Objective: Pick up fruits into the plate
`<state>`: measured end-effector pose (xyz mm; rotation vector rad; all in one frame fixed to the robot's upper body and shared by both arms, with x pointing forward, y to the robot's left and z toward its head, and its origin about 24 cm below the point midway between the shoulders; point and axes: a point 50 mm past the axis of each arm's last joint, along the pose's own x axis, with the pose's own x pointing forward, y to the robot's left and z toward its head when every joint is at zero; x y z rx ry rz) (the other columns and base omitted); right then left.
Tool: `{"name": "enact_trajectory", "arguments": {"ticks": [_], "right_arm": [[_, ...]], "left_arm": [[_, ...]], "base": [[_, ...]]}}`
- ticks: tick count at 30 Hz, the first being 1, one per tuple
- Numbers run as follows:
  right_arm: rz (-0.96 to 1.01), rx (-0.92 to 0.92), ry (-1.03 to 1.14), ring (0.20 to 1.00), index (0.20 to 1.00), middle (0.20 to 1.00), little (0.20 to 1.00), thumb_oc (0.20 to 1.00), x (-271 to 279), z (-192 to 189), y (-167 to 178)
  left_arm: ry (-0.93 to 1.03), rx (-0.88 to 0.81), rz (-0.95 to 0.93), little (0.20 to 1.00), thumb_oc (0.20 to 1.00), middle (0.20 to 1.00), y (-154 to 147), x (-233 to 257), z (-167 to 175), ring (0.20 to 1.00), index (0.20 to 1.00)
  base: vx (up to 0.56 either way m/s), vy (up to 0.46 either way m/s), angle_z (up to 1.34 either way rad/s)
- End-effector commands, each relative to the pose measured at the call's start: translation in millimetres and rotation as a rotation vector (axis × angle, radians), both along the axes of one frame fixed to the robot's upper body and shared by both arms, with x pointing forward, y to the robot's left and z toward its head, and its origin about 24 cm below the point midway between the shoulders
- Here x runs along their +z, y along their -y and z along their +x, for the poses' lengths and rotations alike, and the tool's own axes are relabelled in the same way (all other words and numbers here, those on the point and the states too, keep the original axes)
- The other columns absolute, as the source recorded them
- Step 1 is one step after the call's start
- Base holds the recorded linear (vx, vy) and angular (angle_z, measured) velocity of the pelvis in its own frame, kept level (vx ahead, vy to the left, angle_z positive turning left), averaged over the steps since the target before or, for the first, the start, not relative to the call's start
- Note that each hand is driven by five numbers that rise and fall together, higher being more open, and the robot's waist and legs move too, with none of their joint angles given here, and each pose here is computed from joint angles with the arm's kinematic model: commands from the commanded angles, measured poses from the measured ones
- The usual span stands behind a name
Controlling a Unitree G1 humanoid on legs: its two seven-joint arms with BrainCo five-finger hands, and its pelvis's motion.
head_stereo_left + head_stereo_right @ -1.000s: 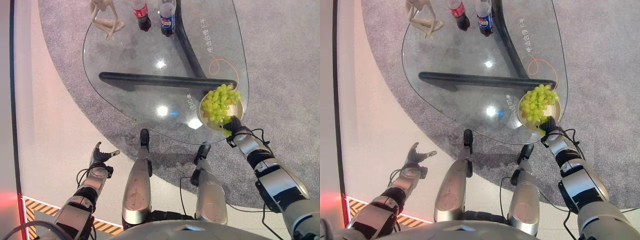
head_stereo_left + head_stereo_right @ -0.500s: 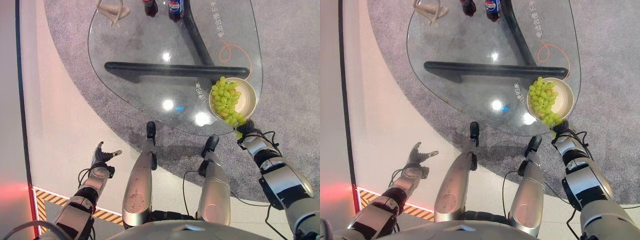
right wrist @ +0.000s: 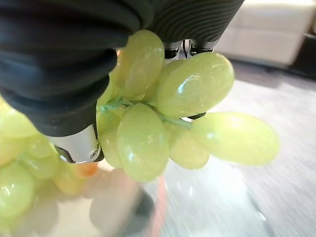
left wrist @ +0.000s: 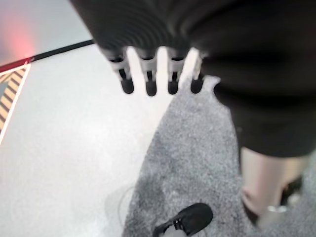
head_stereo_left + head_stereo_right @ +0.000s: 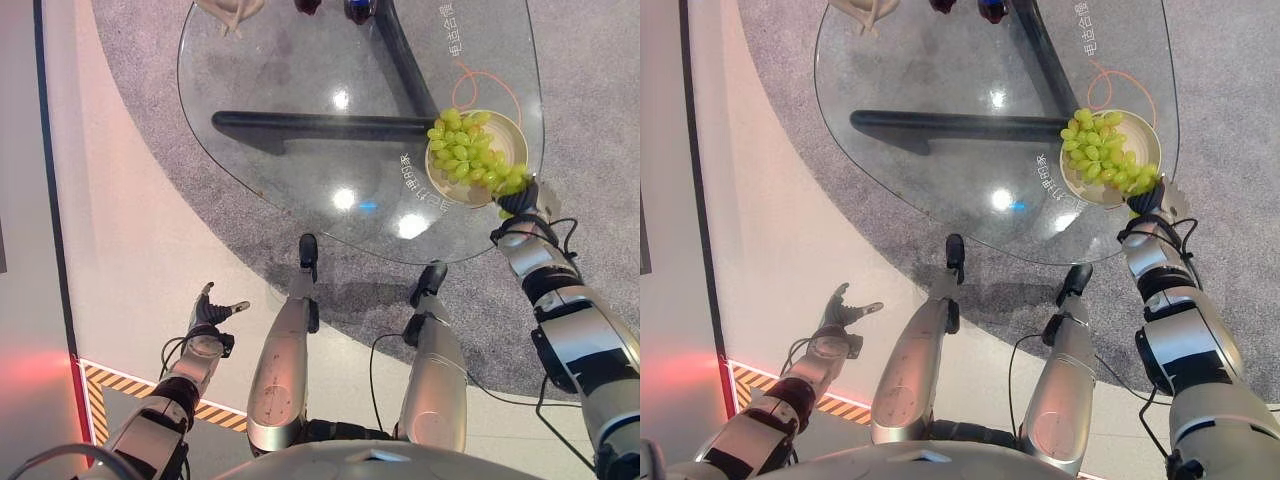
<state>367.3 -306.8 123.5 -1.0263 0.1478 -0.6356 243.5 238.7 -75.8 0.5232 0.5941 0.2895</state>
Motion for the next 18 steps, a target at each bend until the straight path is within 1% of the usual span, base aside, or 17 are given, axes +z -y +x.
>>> {"name": "enact_trajectory", "arguments": {"ticks": [1, 3, 6, 7, 8, 10, 12, 15, 16, 18], "right_arm": [[-0.146, -0.015, 0.052, 0.200, 0.200, 0.200, 0.200, 0.200, 32, 0, 14], [-0.146, -0.017, 0.022, 0.200, 0.200, 0.200, 0.200, 0.200, 30, 0, 15], [-0.097, -0.064, -0.111, 0.200, 0.200, 0.200, 0.200, 0.200, 16, -3, 22], [-0.099, -0.074, -0.132, 0.454, 0.454, 0.454, 0.454, 0.454, 13, -5, 25], [-0.101, -0.079, -0.147, 1.000, 1.000, 1.000, 1.000, 1.000, 11, -5, 25], [-0.152, -0.084, -0.188, 1.000, 1.000, 1.000, 1.000, 1.000, 8, -7, 26], [-0.210, -0.085, -0.185, 1.000, 1.000, 1.000, 1.000, 1.000, 12, -6, 27], [-0.308, -0.087, -0.152, 1.000, 1.000, 1.000, 1.000, 1.000, 22, -4, 27], [-0.397, -0.100, -0.108, 1.000, 1.000, 1.000, 1.000, 1.000, 30, -4, 26], [-0.441, -0.097, -0.075, 1.000, 1.000, 1.000, 1.000, 1.000, 34, -4, 24]], "left_arm": [[-0.045, -0.005, 0.004, 1.000, 1.000, 1.000, -4, -11, -18, 1.000, 1.000], [-0.044, -0.005, 0.001, 1.000, 1.000, 1.000, -4, -11, -18, 1.000, 1.000], [-0.038, -0.007, -0.001, 1.000, 1.000, 1.000, -5, -9, -16, 1.000, 1.000], [-0.039, -0.006, -0.002, 1.000, 1.000, 1.000, -5, -9, -16, 1.000, 1.000], [-0.039, -0.007, -0.001, 1.000, 1.000, 1.000, -5, -9, -16, 1.000, 1.000], [-0.051, -0.011, -0.002, 1.000, 1.000, 1.000, -5, -11, -18, 1.000, 1.000], [-0.056, -0.015, 0.004, 1.000, 1.000, 1.000, -6, -11, -19, 1.000, 1.000], [-0.063, -0.018, 0.007, 1.000, 1.000, 1.000, -8, -12, -20, 1.000, 1.000], [-0.064, -0.016, 0.008, 1.000, 1.000, 1.000, -8, -12, -22, 1.000, 1.000], [-0.062, -0.014, 0.006, 1.000, 1.000, 1.000, -9, -13, -23, 1.000, 1.000]], "base": [[0.00, 0.000, 0.00], [0.00, 0.000, 0.00], [0.00, -0.025, 0.01], [0.00, 0.000, 0.00], [0.00, 0.000, 0.00], [0.00, 0.000, 0.00], [0.00, 0.000, 0.00], [0.00, 0.000, 0.00], [0.00, 0.000, 0.00], [0.00, 0.000, 0.00]]}}
